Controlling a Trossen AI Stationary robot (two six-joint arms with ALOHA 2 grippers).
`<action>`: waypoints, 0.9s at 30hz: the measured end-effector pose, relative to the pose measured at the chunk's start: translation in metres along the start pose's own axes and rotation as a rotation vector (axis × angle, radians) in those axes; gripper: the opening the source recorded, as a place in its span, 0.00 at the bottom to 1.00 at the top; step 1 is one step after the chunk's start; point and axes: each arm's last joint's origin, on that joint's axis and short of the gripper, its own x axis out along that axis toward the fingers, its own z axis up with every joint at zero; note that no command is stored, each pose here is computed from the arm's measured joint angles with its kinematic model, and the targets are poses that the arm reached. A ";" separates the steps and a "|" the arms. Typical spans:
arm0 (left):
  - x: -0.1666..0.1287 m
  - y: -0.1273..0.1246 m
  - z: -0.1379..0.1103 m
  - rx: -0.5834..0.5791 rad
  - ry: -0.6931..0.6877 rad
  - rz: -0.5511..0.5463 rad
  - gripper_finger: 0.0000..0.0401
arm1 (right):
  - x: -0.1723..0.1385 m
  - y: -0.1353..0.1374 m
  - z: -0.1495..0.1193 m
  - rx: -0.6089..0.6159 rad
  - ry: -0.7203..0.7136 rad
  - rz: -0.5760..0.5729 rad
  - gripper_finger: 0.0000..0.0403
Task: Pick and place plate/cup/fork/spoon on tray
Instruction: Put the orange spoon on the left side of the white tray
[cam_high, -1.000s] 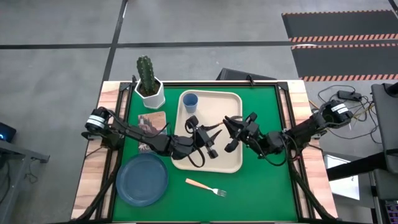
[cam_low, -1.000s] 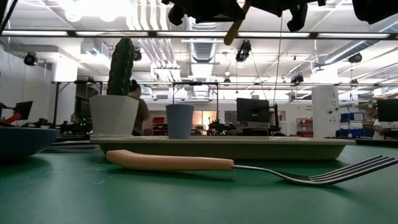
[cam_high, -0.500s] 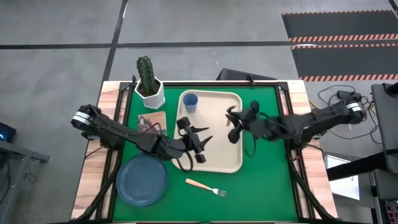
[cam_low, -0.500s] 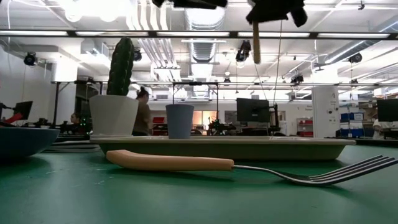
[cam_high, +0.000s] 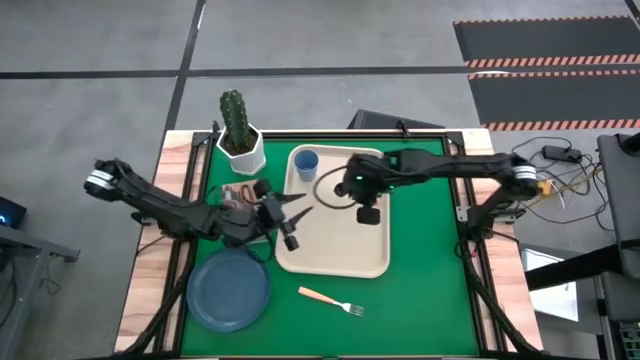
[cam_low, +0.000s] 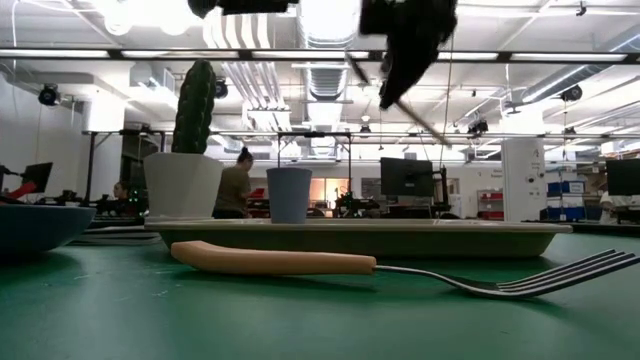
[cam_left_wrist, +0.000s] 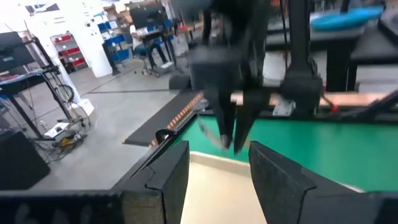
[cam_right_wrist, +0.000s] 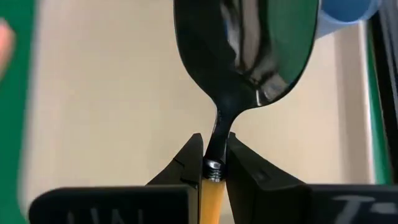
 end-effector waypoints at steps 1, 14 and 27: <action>-0.003 0.004 -0.003 -0.008 -0.010 0.002 0.37 | 0.010 -0.002 0.002 -0.044 0.028 0.001 0.07; -0.024 0.028 -0.010 -0.050 -0.072 0.013 0.37 | 0.130 -0.022 0.024 -0.247 0.241 0.036 0.08; -0.032 0.038 0.003 -0.065 -0.126 0.021 0.37 | 0.179 -0.030 0.031 -0.249 0.353 0.062 0.09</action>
